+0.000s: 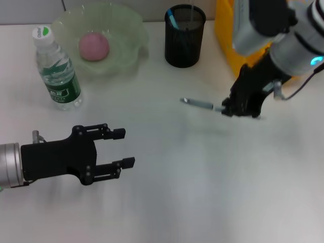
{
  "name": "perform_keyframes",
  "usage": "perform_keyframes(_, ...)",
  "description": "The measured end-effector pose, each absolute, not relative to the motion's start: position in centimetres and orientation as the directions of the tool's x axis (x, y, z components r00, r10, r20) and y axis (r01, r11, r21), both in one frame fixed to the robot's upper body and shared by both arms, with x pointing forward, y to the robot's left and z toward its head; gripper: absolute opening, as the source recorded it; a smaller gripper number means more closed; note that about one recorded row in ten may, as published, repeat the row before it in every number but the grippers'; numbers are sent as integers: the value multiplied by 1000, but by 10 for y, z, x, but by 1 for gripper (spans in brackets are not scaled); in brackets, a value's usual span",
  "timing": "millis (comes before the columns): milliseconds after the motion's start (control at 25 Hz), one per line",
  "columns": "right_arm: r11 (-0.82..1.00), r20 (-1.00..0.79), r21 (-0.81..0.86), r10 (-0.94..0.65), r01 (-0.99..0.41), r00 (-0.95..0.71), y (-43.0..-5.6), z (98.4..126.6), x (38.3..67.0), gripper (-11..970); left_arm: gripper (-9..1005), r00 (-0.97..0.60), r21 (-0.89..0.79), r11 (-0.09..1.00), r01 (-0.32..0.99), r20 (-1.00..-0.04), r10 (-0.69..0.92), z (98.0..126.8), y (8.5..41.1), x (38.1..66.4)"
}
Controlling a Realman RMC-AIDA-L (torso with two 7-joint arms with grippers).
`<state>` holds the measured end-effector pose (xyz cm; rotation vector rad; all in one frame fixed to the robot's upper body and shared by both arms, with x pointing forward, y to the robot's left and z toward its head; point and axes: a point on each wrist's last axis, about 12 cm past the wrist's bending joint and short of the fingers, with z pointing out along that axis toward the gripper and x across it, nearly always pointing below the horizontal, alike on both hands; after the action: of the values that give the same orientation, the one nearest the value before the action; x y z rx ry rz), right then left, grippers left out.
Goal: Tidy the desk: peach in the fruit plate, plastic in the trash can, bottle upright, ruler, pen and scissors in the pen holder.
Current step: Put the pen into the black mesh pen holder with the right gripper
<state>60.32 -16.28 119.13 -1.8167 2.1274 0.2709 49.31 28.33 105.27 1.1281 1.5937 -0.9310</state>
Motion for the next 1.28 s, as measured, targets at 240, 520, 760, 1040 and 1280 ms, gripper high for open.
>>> perform_keyframes(240, 181, -396, -170, -913, -969, -101, -164, 1201, 614, 145, 666, -133, -55, 294, 954, -958, 252, 1053, 285, 495)
perform_keyframes(520, 30, -251, -363, -966, -931, 67, -160, 1225, 621, 150, 666, -137, -46, 323, 945, -955, 264, 1051, 286, 498)
perform_keyframes(760, -198, -86, -513, -956, -835, 280, -152, 1252, 619, 154, 666, -172, -45, 422, 905, -948, 267, 1045, 288, 508)
perform_keyframes(1040, -305, 35, -582, -935, -754, 352, -146, 1254, 626, 159, 666, -190, -60, 431, 901, -946, 264, 1042, 282, 512)
perform_keyframes(1280, -443, 166, -627, -879, -640, 447, -138, 1243, 630, 163, 666, -175, -48, 441, 896, -952, 251, 1042, 280, 513)
